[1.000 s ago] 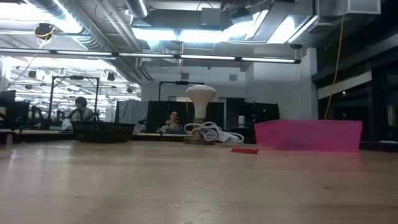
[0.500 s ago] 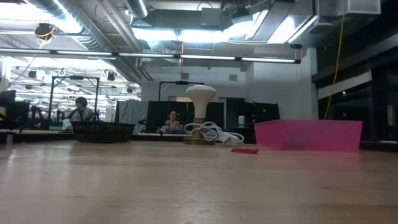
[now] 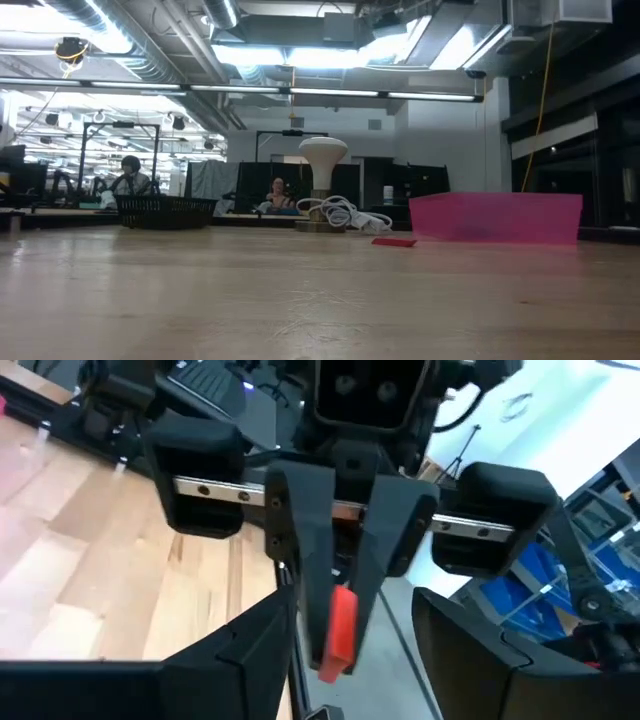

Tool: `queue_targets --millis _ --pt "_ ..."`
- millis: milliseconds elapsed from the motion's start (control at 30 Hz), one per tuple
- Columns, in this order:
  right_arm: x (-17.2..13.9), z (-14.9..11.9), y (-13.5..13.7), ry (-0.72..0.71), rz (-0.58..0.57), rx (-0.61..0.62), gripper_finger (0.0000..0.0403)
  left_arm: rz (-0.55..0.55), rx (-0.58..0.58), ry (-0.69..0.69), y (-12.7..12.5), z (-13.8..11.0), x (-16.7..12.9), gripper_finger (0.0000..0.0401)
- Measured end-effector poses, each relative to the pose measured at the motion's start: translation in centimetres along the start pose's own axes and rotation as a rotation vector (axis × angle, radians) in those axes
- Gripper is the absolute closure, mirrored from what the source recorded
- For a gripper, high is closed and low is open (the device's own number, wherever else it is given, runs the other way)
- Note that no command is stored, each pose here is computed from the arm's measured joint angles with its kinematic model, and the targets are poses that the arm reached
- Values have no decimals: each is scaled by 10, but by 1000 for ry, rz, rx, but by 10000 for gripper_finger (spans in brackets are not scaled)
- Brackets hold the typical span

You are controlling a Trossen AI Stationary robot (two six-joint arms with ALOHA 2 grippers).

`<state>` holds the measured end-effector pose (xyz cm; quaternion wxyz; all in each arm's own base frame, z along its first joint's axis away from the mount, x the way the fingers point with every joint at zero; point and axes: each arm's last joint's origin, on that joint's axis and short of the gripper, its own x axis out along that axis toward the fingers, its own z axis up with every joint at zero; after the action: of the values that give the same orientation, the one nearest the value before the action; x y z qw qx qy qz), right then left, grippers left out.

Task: Pick & Place School Supplies
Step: Put the red eraser into the red bin

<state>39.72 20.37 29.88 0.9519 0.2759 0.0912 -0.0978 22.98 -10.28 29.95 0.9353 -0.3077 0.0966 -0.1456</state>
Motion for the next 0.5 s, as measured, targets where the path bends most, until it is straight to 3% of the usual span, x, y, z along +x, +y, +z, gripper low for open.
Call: queue_targets --millis 167,500 --pt "0 0 0 0 0 -2 385 4 -1 1 4 2 1 241" --pt "0 0 0 -9 -7 -1 385 -22 6 20 5 3 1 367"
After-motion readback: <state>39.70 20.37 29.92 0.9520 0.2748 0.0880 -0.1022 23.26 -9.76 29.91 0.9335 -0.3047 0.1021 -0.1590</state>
